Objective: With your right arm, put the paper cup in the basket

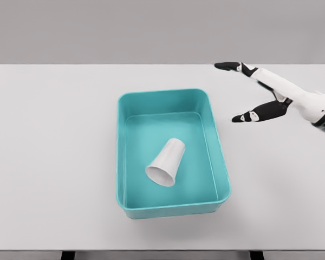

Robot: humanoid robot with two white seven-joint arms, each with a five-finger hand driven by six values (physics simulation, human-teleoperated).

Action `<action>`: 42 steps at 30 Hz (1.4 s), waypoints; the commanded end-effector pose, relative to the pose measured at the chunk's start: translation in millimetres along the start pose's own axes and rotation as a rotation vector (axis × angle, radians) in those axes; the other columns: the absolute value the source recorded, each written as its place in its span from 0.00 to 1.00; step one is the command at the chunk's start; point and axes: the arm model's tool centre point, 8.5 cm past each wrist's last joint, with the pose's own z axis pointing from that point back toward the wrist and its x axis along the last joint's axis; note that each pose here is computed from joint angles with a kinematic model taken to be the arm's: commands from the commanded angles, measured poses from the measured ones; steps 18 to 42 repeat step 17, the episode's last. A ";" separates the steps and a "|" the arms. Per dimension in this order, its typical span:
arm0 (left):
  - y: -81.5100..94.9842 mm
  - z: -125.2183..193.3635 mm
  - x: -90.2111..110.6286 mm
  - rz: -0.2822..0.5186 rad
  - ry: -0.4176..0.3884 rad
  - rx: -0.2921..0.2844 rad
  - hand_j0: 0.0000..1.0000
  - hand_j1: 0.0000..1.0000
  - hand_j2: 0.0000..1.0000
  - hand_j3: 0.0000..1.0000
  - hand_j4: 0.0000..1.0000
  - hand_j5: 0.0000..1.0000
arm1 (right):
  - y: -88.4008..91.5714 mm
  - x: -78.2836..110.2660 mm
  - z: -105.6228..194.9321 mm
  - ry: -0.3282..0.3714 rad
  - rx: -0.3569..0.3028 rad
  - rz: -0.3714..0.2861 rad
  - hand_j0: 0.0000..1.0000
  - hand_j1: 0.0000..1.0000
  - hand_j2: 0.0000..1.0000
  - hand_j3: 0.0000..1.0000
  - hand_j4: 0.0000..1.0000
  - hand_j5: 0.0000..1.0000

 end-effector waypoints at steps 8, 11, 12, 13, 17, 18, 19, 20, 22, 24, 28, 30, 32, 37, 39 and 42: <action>0.1 0.0 -1.1 -0.001 0.002 0.000 1.00 1.00 1.00 1.00 1.00 1.00 | -6.9 -15.0 52.1 0.109 -0.082 -0.067 1.00 1.00 1.00 1.00 1.00 1.00; -0.1 0.0 -1.1 -0.004 0.002 -0.001 1.00 1.00 1.00 1.00 1.00 1.00 | -6.2 -16.7 53.3 0.113 -0.085 -0.073 1.00 1.00 1.00 1.00 1.00 1.00; -0.1 0.0 -1.1 -0.002 0.002 -0.001 1.00 1.00 1.00 1.00 1.00 1.00 | -5.7 -16.8 53.1 0.113 -0.083 -0.074 1.00 1.00 1.00 1.00 1.00 1.00; -0.2 0.0 -1.1 -0.004 0.002 -0.003 1.00 1.00 1.00 1.00 1.00 1.00 | -5.9 -16.8 53.0 0.113 -0.085 -0.073 1.00 1.00 1.00 1.00 1.00 1.00; 0.1 0.0 -0.9 -0.001 0.000 0.000 1.00 1.00 1.00 1.00 1.00 1.00 | -4.1 -17.7 52.5 0.111 -0.085 -0.078 1.00 1.00 1.00 1.00 1.00 1.00; 0.1 0.0 -0.9 -0.001 0.000 0.000 1.00 1.00 1.00 1.00 1.00 1.00 | -4.1 -17.7 52.5 0.111 -0.085 -0.078 1.00 1.00 1.00 1.00 1.00 1.00; 0.1 0.0 -0.9 -0.001 0.000 0.000 1.00 1.00 1.00 1.00 1.00 1.00 | -4.1 -17.7 52.5 0.111 -0.085 -0.078 1.00 1.00 1.00 1.00 1.00 1.00; 0.1 0.0 -0.9 -0.001 0.000 0.000 1.00 1.00 1.00 1.00 1.00 1.00 | -4.1 -17.7 52.5 0.111 -0.085 -0.078 1.00 1.00 1.00 1.00 1.00 1.00; 0.1 0.0 -0.9 -0.001 0.000 0.000 1.00 1.00 1.00 1.00 1.00 1.00 | -4.1 -17.7 52.5 0.111 -0.085 -0.078 1.00 1.00 1.00 1.00 1.00 1.00; 0.1 0.0 -0.9 -0.001 0.000 0.000 1.00 1.00 1.00 1.00 1.00 1.00 | -4.1 -17.7 52.5 0.111 -0.085 -0.078 1.00 1.00 1.00 1.00 1.00 1.00; 0.1 0.0 -0.9 -0.001 0.000 0.000 1.00 1.00 1.00 1.00 1.00 1.00 | -4.1 -17.7 52.5 0.111 -0.085 -0.078 1.00 1.00 1.00 1.00 1.00 1.00; 0.1 0.0 -0.9 -0.001 0.000 0.000 1.00 1.00 1.00 1.00 1.00 1.00 | -4.1 -17.7 52.5 0.111 -0.085 -0.078 1.00 1.00 1.00 1.00 1.00 1.00; 0.1 0.0 -0.9 -0.001 0.000 0.000 1.00 1.00 1.00 1.00 1.00 1.00 | -4.1 -17.7 52.5 0.111 -0.085 -0.078 1.00 1.00 1.00 1.00 1.00 1.00; 0.1 0.0 -0.9 -0.001 0.000 0.000 1.00 1.00 1.00 1.00 1.00 1.00 | -4.1 -17.7 52.5 0.111 -0.085 -0.078 1.00 1.00 1.00 1.00 1.00 1.00; 0.1 0.0 -0.9 -0.001 0.000 0.000 1.00 1.00 1.00 1.00 1.00 1.00 | -4.1 -17.7 52.5 0.111 -0.085 -0.078 1.00 1.00 1.00 1.00 1.00 1.00; 0.1 0.0 -0.9 -0.001 0.000 0.000 1.00 1.00 1.00 1.00 1.00 1.00 | -4.1 -17.7 52.5 0.111 -0.085 -0.078 1.00 1.00 1.00 1.00 1.00 1.00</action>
